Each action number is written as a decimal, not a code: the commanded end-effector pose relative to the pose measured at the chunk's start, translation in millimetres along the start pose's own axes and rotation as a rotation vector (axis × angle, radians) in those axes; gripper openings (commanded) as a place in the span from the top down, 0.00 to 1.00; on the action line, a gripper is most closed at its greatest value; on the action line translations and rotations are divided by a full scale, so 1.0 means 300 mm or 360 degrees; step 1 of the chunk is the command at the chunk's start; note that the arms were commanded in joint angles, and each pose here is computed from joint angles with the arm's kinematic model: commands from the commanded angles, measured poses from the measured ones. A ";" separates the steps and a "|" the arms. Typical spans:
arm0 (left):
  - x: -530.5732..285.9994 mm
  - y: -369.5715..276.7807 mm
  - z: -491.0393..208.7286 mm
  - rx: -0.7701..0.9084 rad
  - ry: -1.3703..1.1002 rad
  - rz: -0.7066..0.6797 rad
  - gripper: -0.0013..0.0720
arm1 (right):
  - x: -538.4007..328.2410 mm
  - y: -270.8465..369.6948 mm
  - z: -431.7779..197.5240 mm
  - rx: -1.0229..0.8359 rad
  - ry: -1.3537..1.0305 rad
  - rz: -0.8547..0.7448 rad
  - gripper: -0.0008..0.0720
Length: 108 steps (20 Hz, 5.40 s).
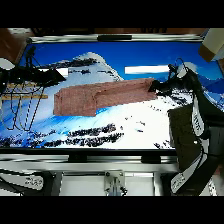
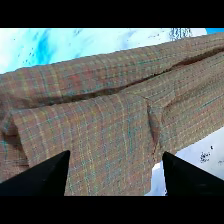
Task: Fold the shirts.
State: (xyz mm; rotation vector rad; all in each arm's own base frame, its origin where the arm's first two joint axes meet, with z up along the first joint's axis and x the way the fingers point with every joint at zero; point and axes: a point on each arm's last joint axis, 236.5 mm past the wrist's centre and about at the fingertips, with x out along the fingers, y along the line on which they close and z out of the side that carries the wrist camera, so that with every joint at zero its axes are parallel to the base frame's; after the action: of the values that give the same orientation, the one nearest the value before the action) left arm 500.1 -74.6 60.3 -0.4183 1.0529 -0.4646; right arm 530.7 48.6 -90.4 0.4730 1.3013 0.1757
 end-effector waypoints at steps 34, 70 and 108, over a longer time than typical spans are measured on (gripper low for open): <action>0.651 -0.731 -0.704 0.0225 0.0798 -0.0300 0.94 | -0.723 0.876 -0.513 -0.0989 -0.0187 0.0134 0.92; -0.470 0.021 -0.074 -0.0011 -0.0137 0.0443 0.94 | -0.233 0.604 -0.473 -0.0826 0.0226 -0.0407 0.06; -0.465 0.019 -0.078 0.0029 -0.0122 0.0439 0.94 | -1.143 0.109 -0.121 0.0103 -0.0561 0.0137 0.92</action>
State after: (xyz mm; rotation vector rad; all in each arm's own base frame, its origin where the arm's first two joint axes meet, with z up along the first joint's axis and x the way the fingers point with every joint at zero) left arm 422.4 5.0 148.5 -0.2674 1.0110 -0.2088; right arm 437.4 14.5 215.1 0.5863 0.9251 0.2801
